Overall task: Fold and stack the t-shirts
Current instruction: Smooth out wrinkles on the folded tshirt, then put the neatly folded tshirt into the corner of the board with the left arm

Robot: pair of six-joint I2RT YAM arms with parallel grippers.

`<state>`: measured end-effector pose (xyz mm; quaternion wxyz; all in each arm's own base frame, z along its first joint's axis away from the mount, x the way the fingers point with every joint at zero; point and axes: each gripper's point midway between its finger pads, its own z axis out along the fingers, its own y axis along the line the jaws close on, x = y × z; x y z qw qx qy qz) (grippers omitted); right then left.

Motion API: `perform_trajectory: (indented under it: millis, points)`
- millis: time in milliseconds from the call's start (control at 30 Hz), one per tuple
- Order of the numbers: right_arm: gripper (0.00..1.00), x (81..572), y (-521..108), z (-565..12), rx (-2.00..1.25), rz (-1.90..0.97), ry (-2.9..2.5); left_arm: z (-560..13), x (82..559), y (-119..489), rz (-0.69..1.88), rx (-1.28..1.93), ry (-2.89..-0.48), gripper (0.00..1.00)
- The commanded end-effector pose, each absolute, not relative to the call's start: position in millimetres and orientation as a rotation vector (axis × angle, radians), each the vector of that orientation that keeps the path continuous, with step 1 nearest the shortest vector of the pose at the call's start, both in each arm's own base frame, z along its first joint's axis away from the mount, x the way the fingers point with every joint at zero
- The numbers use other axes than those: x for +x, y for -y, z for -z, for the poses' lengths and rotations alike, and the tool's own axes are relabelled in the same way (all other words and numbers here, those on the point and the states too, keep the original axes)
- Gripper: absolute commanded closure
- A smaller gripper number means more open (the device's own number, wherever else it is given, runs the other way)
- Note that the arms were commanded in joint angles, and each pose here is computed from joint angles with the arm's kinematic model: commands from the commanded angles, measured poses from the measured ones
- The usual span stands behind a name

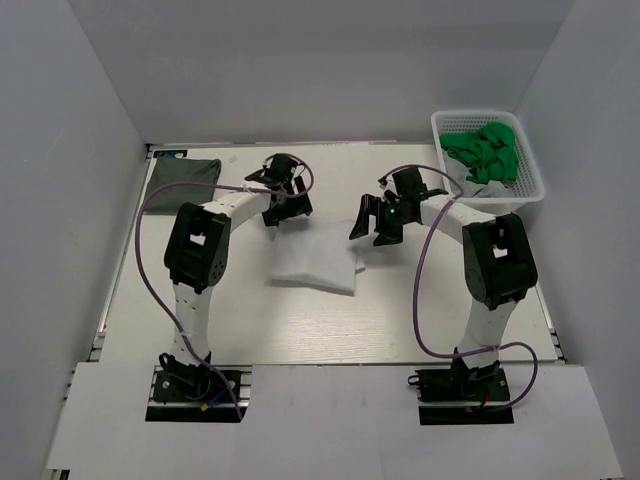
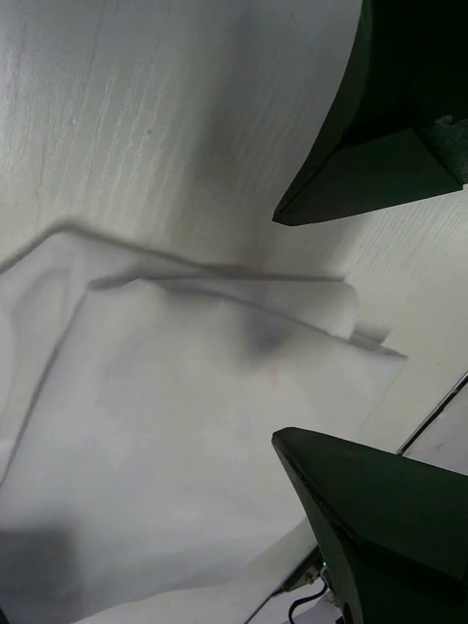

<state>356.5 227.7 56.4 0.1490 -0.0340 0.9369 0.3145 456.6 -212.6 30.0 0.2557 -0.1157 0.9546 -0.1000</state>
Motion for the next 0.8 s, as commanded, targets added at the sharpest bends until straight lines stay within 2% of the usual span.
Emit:
perform_trajectory:
  millis: [0,267,433,633,767]
  points:
    - [0.10,356,-226,-94,-0.168,-0.882,-2.611,-42,445,187,0.142,-0.358,-2.621,0.00]
    - [0.10,328,-256,-160,-0.317,-0.972,-2.472,-126,447,140,-0.013,-0.462,-2.505,0.00]
    - [0.10,288,-318,-192,-0.569,-1.200,-2.370,-149,411,102,-0.107,-0.625,-2.485,0.00]
    - [0.10,242,-393,-183,-0.849,-1.455,-2.294,-127,339,71,-0.159,-0.788,-2.532,0.00]
    - [0.10,236,-420,-152,-0.918,-1.634,-2.215,-132,312,69,-0.097,-0.797,-2.532,0.00]
